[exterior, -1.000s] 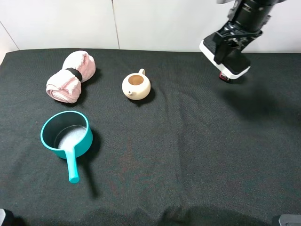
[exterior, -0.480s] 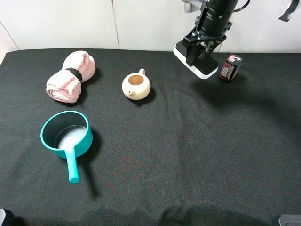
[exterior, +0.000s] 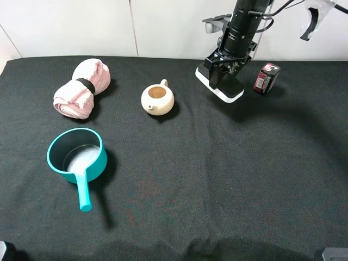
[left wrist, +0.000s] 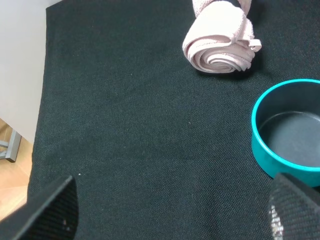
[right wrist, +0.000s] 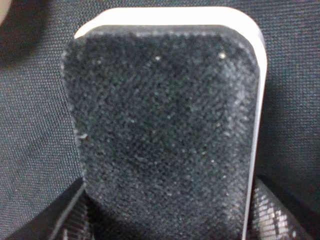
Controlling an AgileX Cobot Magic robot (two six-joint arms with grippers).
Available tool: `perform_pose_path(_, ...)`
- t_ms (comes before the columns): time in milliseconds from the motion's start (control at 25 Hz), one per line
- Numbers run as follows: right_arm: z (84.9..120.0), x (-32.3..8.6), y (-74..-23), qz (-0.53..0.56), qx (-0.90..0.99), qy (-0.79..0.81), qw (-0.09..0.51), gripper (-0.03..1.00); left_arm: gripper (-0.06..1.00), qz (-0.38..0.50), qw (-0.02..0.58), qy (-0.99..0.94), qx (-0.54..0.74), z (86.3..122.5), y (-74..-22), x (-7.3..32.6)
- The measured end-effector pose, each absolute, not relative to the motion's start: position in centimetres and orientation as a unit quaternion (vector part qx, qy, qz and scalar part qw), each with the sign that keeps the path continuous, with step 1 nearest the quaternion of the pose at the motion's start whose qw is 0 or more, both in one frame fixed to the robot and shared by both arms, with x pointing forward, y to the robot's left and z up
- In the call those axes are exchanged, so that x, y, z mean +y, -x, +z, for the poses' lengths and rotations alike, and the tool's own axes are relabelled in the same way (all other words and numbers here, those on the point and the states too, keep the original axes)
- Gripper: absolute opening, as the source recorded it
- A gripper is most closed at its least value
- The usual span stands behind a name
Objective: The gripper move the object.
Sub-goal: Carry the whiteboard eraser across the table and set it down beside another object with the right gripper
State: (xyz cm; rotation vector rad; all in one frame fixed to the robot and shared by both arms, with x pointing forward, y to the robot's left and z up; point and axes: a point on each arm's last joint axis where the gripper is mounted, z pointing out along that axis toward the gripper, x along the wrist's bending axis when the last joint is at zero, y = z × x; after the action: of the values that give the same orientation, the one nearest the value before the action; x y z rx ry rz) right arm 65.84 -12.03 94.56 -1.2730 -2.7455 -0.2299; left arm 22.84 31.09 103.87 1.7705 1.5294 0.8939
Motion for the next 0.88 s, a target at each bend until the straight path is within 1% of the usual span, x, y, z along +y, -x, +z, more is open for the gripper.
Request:
perform_pose_path(320, 93.0, -11.5, -65.8, -0.073, -0.903, 0.416, 0.073, 0.46, 0.83, 0.339, 0.313, -0.671, 0.580, 103.9, -22.8, 31.1)
perform_pose_path(520, 92.9, -10.7, -65.8, -0.082, -0.907, 0.409, 0.062, 0.46, 0.83, 0.339, 0.313, -0.671, 0.580, 103.9, -22.8, 31.1)
perform_pose_path(880, 92.9, -10.6, -66.0, -0.090, -0.906, 0.409, 0.054, 0.46, 0.83, 0.339, 0.313, -0.671, 0.580, 103.9, -22.8, 31.1)
